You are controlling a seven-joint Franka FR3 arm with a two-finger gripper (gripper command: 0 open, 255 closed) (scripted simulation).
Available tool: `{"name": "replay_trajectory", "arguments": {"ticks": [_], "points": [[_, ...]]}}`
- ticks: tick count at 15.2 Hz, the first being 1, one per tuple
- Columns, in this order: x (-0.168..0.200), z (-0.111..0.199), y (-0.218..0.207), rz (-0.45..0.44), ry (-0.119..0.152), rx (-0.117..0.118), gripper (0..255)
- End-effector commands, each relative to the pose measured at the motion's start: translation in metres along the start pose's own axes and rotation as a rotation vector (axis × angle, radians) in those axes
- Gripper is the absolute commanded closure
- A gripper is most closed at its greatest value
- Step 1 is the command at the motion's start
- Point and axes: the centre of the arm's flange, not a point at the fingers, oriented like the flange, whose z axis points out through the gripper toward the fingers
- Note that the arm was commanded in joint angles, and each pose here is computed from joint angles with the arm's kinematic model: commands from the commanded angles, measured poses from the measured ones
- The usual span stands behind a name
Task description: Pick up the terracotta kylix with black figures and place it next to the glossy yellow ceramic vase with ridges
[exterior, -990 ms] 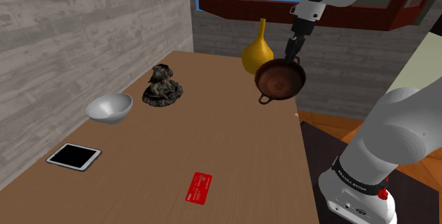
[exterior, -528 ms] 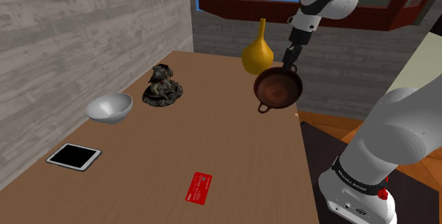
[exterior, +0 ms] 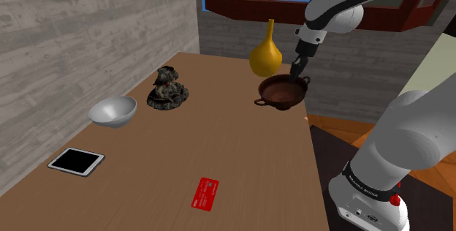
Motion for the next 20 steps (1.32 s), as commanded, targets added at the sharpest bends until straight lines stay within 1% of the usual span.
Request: {"name": "replay_trajectory", "arguments": {"ticks": [1, 5, 13, 14, 19, 20], "points": [[-0.001, 0.012, 0.002, 0.0, -0.002, 0.001, 255], [-0.003, 0.036, 0.007, 0.0, -0.002, 0.001, 255], [-0.003, 0.036, 0.007, 0.0, -0.002, 0.001, 255], [-0.003, 0.036, 0.007, 0.0, -0.002, 0.001, 0], [-0.003, 0.036, 0.007, 0.0, -0.002, 0.001, 0], [-0.003, 0.023, 0.007, 0.0, -0.002, 0.001, 0]]}}
